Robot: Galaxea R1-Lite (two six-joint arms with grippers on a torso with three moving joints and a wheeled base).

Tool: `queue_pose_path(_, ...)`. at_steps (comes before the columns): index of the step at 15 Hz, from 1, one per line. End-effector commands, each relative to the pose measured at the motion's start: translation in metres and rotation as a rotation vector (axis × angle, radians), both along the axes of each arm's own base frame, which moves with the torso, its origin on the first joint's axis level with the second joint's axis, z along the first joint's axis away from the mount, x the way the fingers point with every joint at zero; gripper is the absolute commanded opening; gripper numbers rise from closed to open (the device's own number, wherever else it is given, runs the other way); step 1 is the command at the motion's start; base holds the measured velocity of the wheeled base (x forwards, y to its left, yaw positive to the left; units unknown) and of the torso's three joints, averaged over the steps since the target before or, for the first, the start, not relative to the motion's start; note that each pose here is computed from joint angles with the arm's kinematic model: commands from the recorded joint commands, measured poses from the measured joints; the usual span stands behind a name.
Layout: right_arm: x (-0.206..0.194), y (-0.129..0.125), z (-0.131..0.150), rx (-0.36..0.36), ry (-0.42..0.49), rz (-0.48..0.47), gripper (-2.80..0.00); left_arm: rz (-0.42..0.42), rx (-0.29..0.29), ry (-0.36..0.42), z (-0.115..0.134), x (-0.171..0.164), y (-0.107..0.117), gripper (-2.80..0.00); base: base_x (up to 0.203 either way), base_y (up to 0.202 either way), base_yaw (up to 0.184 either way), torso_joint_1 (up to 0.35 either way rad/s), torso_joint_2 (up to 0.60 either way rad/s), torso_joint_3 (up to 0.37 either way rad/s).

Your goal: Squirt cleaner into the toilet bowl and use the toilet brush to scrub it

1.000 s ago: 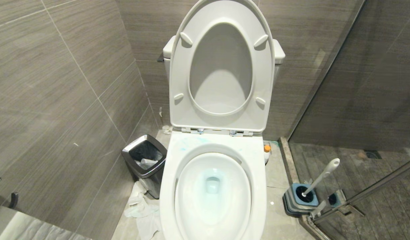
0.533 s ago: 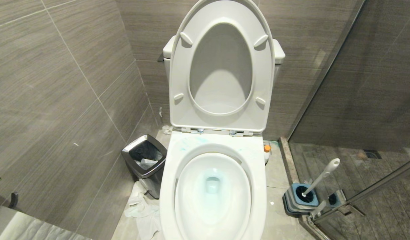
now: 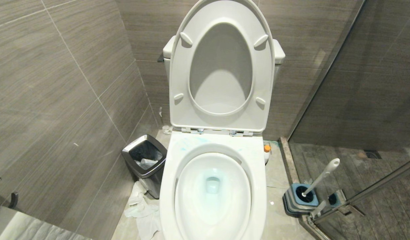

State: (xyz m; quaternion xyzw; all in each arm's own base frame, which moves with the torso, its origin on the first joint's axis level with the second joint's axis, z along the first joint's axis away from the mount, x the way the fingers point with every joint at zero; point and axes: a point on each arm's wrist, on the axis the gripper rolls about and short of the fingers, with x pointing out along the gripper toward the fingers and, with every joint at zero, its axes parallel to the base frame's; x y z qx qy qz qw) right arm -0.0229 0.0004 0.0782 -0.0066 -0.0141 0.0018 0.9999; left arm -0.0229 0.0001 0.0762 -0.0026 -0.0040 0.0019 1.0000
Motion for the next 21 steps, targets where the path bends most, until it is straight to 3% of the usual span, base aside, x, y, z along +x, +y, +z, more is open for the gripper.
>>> queue_pose_path(1, 0.0008, 0.0, -0.0029, -0.001, 0.01, 0.001, 0.0, 0.001, 0.0, 0.007, -0.0019, 0.0006, 0.0, -2.8, 0.0, 0.0, 0.0, 0.0, 0.0, 0.0)
queue_pose_path(21, 0.0008, 0.0, -0.0029, -0.001, 0.01, 0.001, 0.0, 0.001, 0.0, 0.007, -0.0016, 0.0005, 0.0, -2.8, 0.0, 0.0, 0.0, 0.0, 0.0, 0.0)
